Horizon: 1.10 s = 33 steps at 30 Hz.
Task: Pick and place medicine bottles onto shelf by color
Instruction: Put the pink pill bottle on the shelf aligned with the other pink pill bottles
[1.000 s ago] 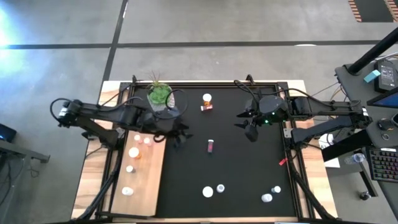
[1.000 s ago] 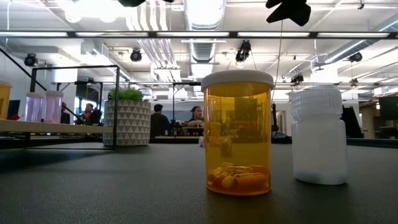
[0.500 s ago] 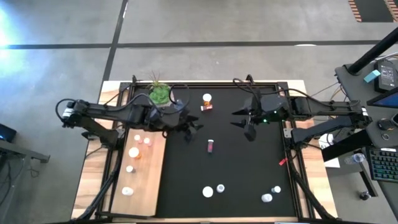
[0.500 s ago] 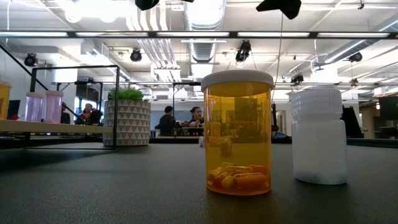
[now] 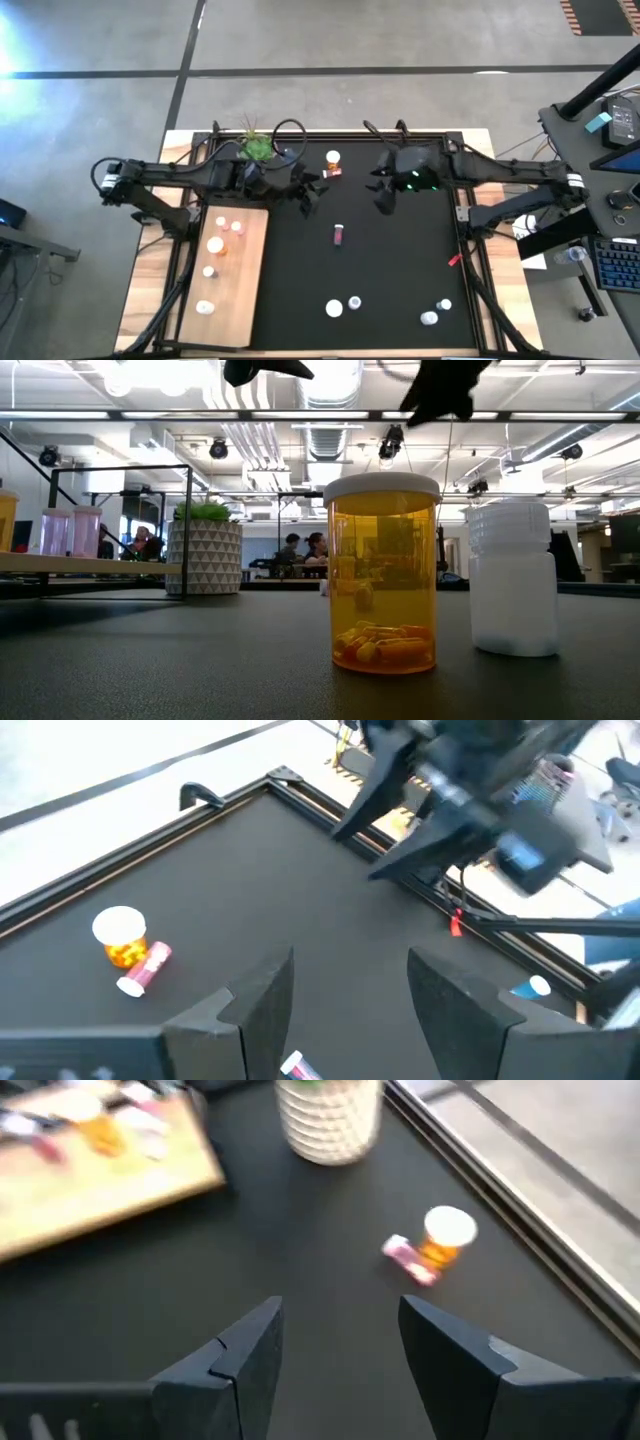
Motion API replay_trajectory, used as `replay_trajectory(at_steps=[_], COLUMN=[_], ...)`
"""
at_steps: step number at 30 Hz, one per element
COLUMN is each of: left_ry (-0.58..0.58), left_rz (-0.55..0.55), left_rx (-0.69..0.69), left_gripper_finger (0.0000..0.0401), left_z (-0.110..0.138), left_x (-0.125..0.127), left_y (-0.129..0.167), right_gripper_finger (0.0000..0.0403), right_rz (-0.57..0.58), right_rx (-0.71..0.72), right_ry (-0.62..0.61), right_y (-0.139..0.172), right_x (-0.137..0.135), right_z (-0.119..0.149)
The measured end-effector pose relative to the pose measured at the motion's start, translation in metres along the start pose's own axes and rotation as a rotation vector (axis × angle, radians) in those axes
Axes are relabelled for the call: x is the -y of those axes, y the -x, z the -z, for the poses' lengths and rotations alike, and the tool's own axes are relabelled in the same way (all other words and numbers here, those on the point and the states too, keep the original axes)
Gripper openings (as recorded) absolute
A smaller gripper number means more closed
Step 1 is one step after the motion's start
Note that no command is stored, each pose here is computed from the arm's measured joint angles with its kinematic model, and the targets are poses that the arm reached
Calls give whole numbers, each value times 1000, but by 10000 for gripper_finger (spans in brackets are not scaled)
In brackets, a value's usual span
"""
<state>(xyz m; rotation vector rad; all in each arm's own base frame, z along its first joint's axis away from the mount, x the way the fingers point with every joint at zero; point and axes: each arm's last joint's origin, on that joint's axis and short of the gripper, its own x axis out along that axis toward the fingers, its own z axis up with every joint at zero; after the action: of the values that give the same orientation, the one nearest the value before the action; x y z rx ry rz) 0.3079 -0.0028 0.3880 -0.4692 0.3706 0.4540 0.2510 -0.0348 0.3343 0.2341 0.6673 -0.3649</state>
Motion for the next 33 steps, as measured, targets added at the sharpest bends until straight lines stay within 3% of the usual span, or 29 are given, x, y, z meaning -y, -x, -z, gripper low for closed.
replay_trajectory(at_steps=[3,6,10,15,22,33], left_ry=[10,3,-47,-86,-87,-124], left_rz=[-15,18,56,67,72,94], left_rx=[6,-10,-13,3,55,123], left_gripper_finger=[180,180,180,180,180,180], left_z=[-4,-9,-14,-19,-28,-36], left_x=[-6,-11,-16,-19,-28,-35], left_y=[-2,-1,5,19,50,81], right_gripper_finger=[189,189,189,189,189,189], right_rz=[-48,-180,-297,-265,-232,-189], right_rx=[-82,-149,-120,-25,-87,-115], right_ry=[46,67,161,216,219,188], right_y=[-27,-56,-92,-134,-187,-233], right_x=[17,35,57,78,102,131], right_z=[0,2,9,22,45,40])
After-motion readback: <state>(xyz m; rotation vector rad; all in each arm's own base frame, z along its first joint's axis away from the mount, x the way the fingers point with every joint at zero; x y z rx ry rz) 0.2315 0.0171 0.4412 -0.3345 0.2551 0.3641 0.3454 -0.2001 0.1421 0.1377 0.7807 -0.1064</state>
